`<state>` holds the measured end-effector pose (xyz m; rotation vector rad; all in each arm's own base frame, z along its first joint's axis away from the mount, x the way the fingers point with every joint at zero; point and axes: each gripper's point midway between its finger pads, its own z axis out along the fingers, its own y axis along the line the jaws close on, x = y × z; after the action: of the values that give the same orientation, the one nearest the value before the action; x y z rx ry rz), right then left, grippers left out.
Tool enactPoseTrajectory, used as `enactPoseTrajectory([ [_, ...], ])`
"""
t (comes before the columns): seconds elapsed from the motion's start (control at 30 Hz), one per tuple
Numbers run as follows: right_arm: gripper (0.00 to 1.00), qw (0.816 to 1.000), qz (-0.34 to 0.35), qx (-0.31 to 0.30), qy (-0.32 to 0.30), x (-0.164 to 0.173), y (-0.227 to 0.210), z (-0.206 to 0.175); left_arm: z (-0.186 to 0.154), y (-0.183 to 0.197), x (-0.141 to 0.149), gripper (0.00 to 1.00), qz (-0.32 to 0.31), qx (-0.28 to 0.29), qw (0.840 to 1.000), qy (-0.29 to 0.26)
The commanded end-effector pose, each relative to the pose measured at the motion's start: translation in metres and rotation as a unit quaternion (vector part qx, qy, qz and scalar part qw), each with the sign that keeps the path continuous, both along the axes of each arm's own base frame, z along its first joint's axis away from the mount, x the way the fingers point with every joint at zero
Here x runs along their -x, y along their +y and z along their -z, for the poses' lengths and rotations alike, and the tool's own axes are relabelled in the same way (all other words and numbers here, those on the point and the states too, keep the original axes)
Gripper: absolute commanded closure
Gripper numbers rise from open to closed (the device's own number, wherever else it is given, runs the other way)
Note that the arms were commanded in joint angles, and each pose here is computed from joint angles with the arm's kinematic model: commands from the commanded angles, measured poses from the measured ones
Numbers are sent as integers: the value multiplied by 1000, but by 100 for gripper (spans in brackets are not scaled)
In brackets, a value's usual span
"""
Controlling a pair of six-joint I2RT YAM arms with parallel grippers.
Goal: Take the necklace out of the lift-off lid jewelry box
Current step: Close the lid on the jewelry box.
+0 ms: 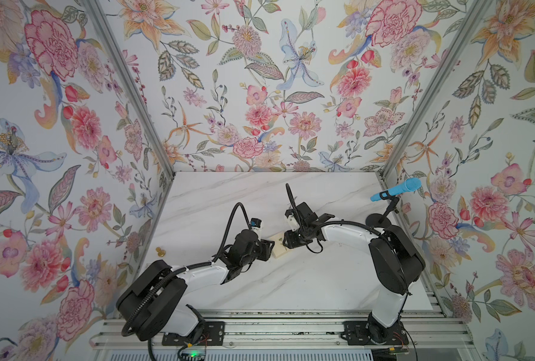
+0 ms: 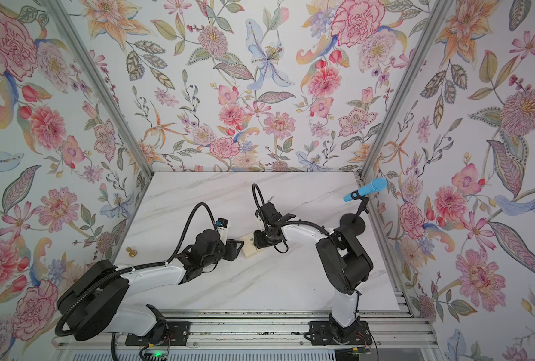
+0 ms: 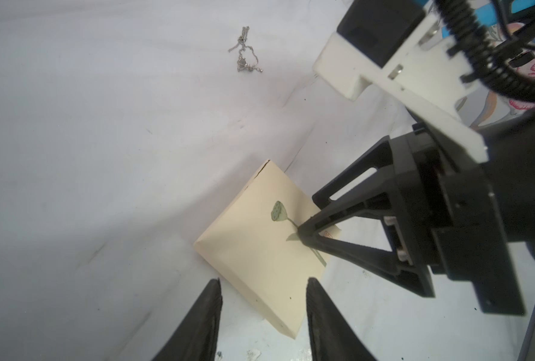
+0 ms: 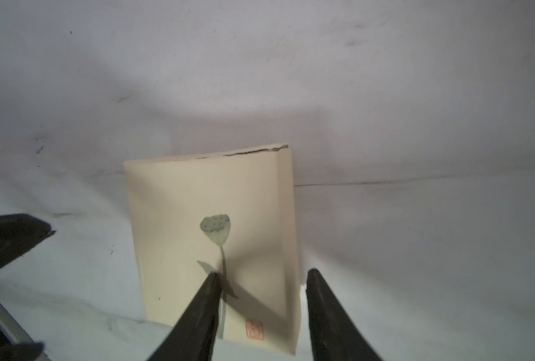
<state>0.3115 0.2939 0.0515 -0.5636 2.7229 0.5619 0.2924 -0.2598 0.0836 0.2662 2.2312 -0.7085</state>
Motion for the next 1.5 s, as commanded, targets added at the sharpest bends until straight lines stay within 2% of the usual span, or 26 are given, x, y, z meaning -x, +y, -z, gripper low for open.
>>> enactPoseTrajectory([
  [0.0, 57, 1000, 1, -12, -2, 6, 3, -5, 10, -6, 6, 54, 7, 11, 1000, 17],
  [0.23, 68, 1000, 5, -15, 6, 14, 6, -1, 21, -9, 5, 55, 12, 6, 1000, 28],
  [0.43, 70, 1000, 12, -14, 5, 14, 3, -1, 13, -9, -1, 55, 7, -2, 1000, 15],
  [0.7, 54, 997, 41, -37, -55, -8, -11, -51, -29, 2, -21, 53, -14, -51, 998, -42],
  [0.9, 29, 986, 91, -43, -136, -30, -60, -116, -88, 27, -49, 47, -56, -104, 987, -111],
  [1.03, 8, 972, 131, -40, -190, -37, -104, -150, -140, 50, -71, 38, -94, -139, 972, -165],
  [1.1, 1, 967, 146, -32, -205, -39, -124, -158, -163, 61, -81, 35, -107, -147, 966, -186],
  [1.27, 0, 953, 195, -32, -231, -38, -176, -177, -213, 89, -104, 22, -145, -172, 948, -225],
  [1.3, 0, 948, 213, -36, -235, -39, -189, -181, -220, 95, -108, 5, -155, -180, 944, -229],
  [1.33, 0, 944, 230, -37, -235, -38, -202, -184, -226, 101, -112, 0, -164, -189, 940, -233],
  [1.47, 0, 925, 290, -20, -243, -36, -244, -185, -234, 135, -124, 0, -217, -221, 921, -235],
])
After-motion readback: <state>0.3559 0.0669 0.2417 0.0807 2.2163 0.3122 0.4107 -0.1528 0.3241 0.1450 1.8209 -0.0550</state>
